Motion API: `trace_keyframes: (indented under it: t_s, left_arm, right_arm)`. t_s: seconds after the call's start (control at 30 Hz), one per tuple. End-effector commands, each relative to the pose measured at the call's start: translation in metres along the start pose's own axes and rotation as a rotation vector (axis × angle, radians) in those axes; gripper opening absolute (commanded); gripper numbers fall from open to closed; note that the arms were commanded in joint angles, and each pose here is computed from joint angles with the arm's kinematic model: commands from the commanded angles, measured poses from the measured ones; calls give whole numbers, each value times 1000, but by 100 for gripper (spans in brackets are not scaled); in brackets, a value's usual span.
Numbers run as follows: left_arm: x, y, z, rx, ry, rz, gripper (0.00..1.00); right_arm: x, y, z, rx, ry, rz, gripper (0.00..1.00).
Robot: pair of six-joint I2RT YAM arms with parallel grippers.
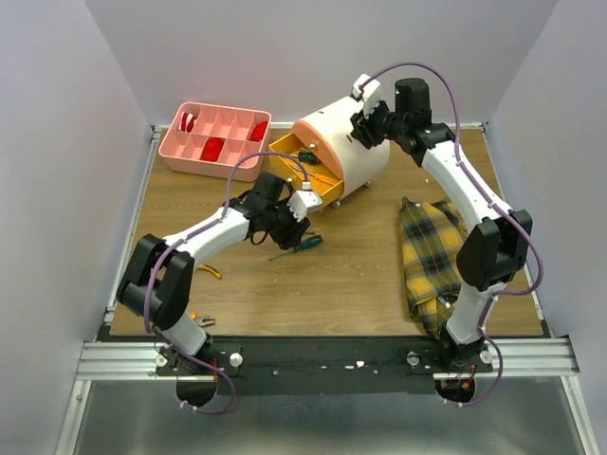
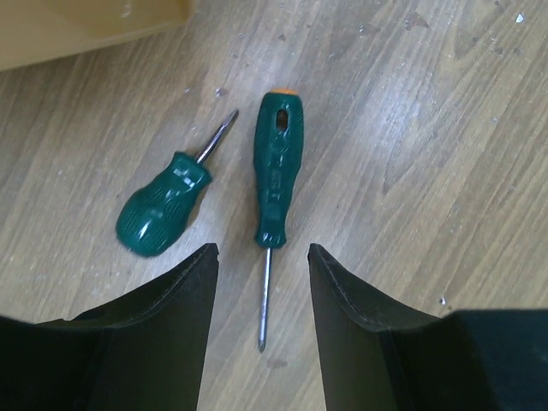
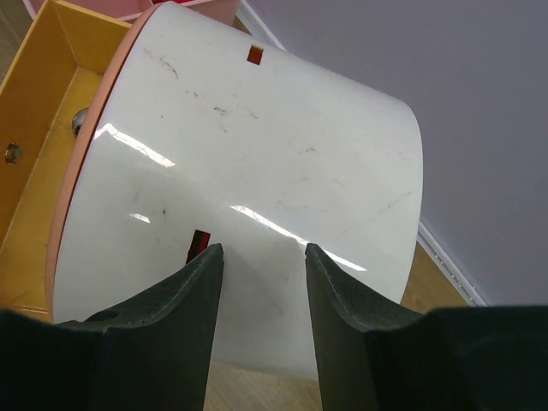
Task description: Sort the tools into containers
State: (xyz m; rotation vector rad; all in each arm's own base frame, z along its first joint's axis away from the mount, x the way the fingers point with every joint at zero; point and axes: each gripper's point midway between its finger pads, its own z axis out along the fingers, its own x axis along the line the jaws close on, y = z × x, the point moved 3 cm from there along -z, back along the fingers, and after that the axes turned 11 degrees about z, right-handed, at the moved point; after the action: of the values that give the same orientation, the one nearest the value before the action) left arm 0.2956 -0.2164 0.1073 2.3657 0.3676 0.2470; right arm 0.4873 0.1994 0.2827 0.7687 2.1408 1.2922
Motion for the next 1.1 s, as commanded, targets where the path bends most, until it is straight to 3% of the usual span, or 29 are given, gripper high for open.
trace_keyframes:
  t_s: [0.0,0.27,0.7,0.93,1.07]
  left_arm:
    - [7,5,19,5,50,2,56]
    - [-3,-14,44,89,51,-51,54]
    - [-24,-27,51,179,30,-60,45]
    - [-34,-24,26,160,57,40,17]
    - [-34,23,-18,-12,69,125,10]
  right_arm:
    - [24,-94,14,307,60,74,52]
    - [26,-98,10,319,59,68,52]
    - [26,-99,13,320,67,77,52]
    - [28,-97,13,315,71,73,52]
    - [27,-93,11,306,65,67,52]
